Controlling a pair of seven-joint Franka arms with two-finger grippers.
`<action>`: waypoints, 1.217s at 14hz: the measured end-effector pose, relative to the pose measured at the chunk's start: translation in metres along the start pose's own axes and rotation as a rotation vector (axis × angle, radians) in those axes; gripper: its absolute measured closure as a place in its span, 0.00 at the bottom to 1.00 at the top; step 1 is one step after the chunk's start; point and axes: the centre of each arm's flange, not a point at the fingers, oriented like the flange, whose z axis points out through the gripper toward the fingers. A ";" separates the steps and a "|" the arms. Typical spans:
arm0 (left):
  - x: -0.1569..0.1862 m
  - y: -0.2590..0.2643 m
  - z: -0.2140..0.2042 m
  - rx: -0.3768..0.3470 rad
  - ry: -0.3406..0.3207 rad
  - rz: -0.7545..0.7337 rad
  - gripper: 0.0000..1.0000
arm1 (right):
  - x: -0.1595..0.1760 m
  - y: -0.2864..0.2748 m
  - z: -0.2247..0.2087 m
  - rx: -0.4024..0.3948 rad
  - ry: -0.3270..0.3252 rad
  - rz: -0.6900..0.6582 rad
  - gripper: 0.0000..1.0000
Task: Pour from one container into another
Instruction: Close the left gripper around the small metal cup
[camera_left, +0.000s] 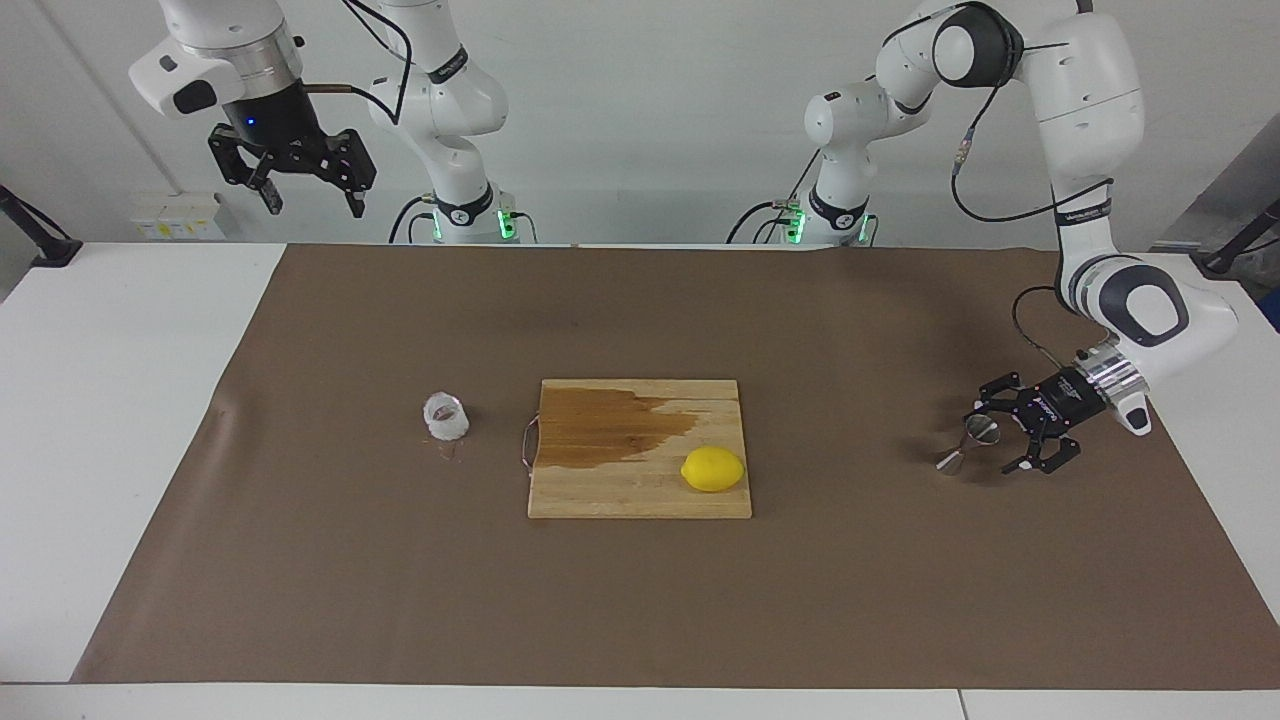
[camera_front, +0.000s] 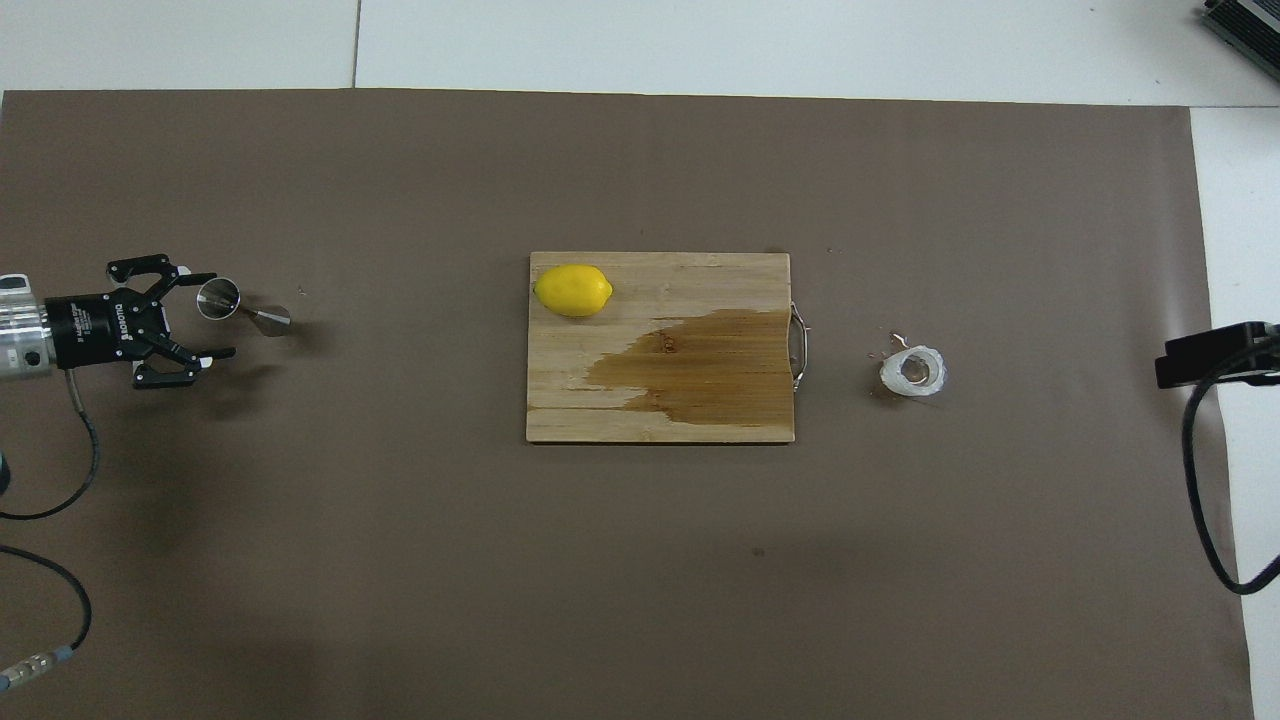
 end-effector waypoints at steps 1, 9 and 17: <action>0.000 -0.001 0.002 0.001 -0.010 -0.005 0.00 | 0.000 0.000 0.000 0.000 0.000 0.000 0.00; 0.003 -0.011 0.022 -0.021 -0.095 -0.058 0.00 | 0.000 0.000 0.000 0.000 0.000 0.000 0.00; -0.006 -0.013 0.037 -0.027 -0.139 -0.044 0.12 | 0.000 0.000 0.000 0.000 0.000 0.000 0.00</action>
